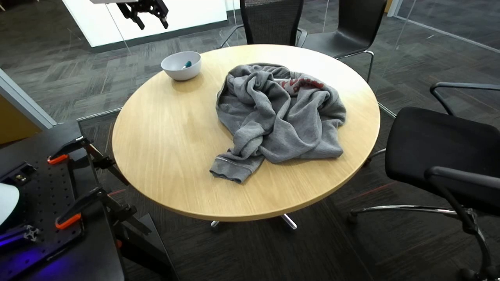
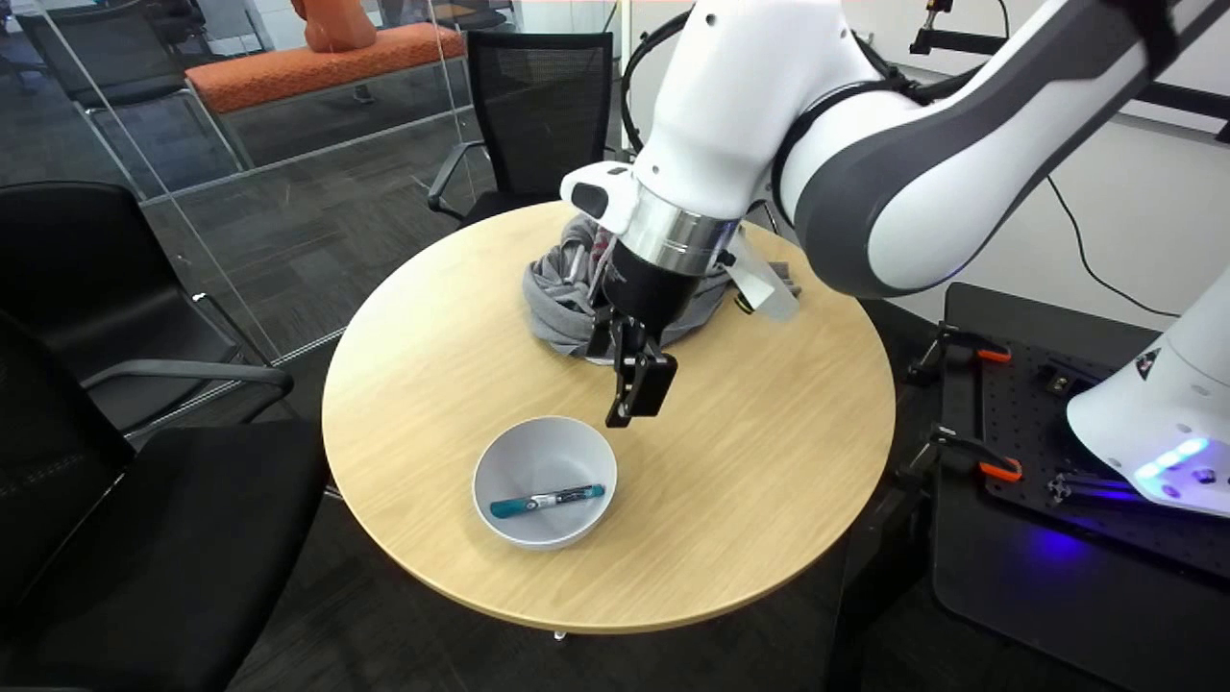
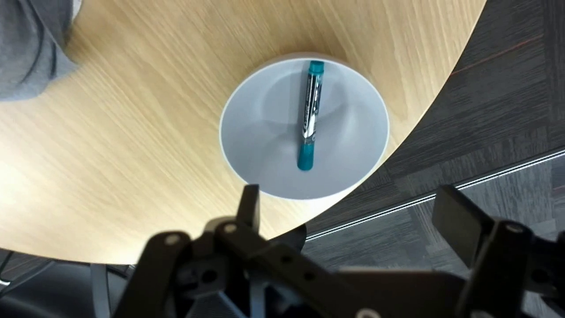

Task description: Take the marker out of the bowl and put it on the table

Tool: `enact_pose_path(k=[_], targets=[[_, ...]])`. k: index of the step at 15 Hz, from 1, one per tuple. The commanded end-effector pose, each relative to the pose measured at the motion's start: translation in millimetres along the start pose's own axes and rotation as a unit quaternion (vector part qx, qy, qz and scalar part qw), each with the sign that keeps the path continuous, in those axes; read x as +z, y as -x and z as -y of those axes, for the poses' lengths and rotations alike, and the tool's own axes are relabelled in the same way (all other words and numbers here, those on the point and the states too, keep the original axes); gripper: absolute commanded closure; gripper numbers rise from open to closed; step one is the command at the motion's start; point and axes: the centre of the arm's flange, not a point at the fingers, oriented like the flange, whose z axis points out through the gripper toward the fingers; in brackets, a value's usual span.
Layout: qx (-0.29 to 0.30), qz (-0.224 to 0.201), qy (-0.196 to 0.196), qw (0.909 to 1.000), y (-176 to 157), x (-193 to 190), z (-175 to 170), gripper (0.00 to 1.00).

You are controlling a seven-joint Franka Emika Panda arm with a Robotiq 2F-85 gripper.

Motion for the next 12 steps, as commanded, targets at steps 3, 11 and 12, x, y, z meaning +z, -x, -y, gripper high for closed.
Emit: enact_pose_path(k=[3,11,12], targets=[[-0.008,0.019,-0.005,0.9998,9.5,25.5,7.2,0.00],[-0.008,0.024,-0.008,0.9996,12.1,32.4,7.8,0.00],[-0.008,0.024,-0.008,0.9996,12.0,32.3,7.8,0.00]])
